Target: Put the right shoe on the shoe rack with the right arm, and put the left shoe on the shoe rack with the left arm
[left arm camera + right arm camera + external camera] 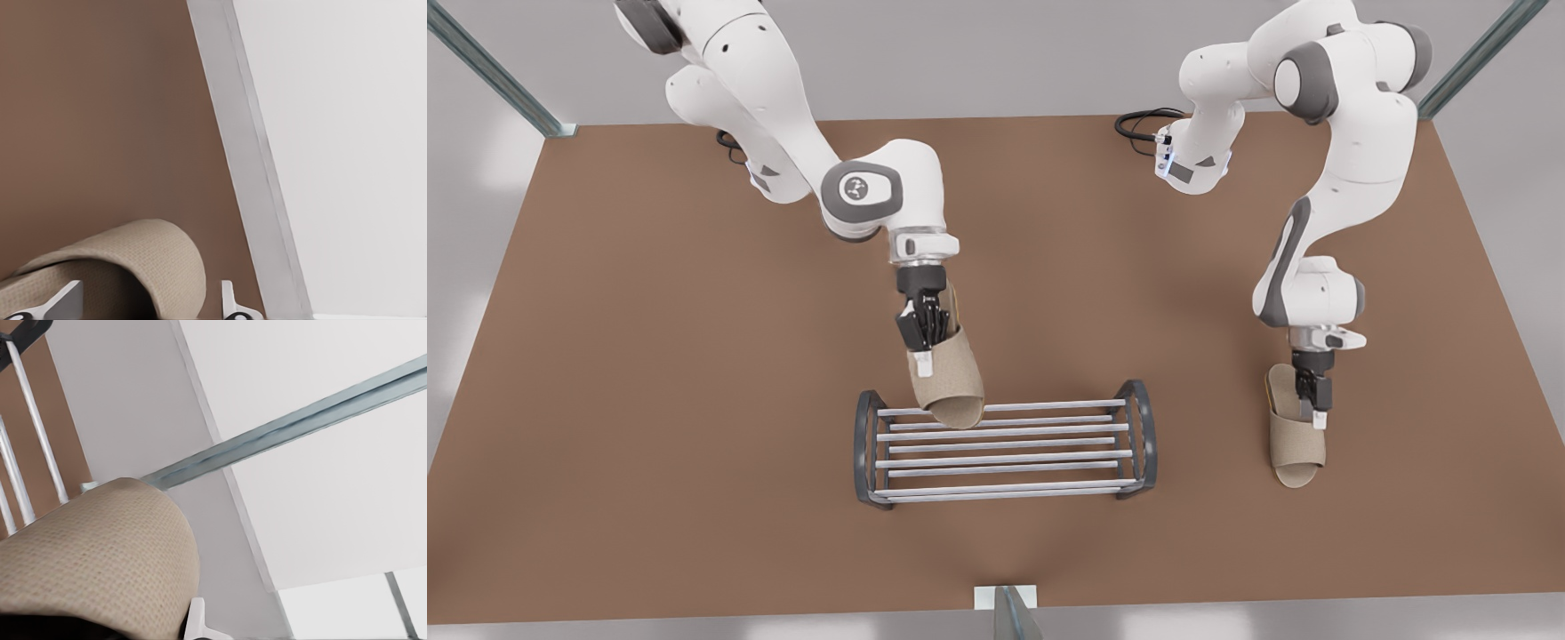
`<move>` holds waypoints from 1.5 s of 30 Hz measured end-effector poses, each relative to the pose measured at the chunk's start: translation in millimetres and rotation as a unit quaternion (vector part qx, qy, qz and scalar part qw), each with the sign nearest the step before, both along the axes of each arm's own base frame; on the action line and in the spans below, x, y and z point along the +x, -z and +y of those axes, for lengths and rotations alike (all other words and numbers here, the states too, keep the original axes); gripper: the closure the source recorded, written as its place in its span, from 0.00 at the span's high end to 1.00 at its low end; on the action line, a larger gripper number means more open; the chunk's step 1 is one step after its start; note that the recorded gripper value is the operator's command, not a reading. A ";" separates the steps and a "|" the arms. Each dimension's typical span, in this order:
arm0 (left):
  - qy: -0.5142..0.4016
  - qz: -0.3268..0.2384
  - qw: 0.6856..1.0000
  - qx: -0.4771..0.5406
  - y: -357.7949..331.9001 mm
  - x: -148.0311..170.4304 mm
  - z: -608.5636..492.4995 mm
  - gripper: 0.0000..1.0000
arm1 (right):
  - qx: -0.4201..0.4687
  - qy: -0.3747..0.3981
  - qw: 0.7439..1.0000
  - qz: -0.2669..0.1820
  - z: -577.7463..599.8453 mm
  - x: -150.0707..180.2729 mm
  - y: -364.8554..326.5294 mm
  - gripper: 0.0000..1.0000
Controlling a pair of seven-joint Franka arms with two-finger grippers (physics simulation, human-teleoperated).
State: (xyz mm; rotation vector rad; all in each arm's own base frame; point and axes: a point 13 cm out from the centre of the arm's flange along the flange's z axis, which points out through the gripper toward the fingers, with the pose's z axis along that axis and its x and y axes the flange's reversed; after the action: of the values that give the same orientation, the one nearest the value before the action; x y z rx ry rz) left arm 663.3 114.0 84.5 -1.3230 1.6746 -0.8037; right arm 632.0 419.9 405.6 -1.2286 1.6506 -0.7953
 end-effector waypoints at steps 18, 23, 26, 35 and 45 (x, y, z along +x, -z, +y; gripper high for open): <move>-0.015 0.000 0.999 -0.044 1.5 16.0 -9.1 0.77 | -0.225 0.004 0.965 0.131 -39.5 51.6 40.5 0.21; -0.019 0.003 0.999 -0.050 3.0 15.1 -9.0 0.67 | -0.263 -0.031 0.954 0.139 -13.6 45.9 50.5 1.00; -0.021 0.006 0.998 -0.053 7.1 13.7 -8.8 0.65 | -0.281 -0.032 0.951 0.126 -14.7 48.9 49.4 1.00; -0.024 0.005 0.998 -0.059 8.2 17.5 -8.4 0.52 | -0.307 -0.049 0.939 0.148 -15.2 47.6 64.9 1.00; -0.017 -0.047 0.997 -0.055 -42.7 57.5 -6.5 0.47 | -0.335 -0.070 0.926 0.159 -15.9 39.8 61.9 1.00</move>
State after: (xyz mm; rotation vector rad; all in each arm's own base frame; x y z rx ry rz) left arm 720.8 107.5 127.3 -1.3636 1.5481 -0.9348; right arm 671.8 404.0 343.7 -2.0180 1.5575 -1.1685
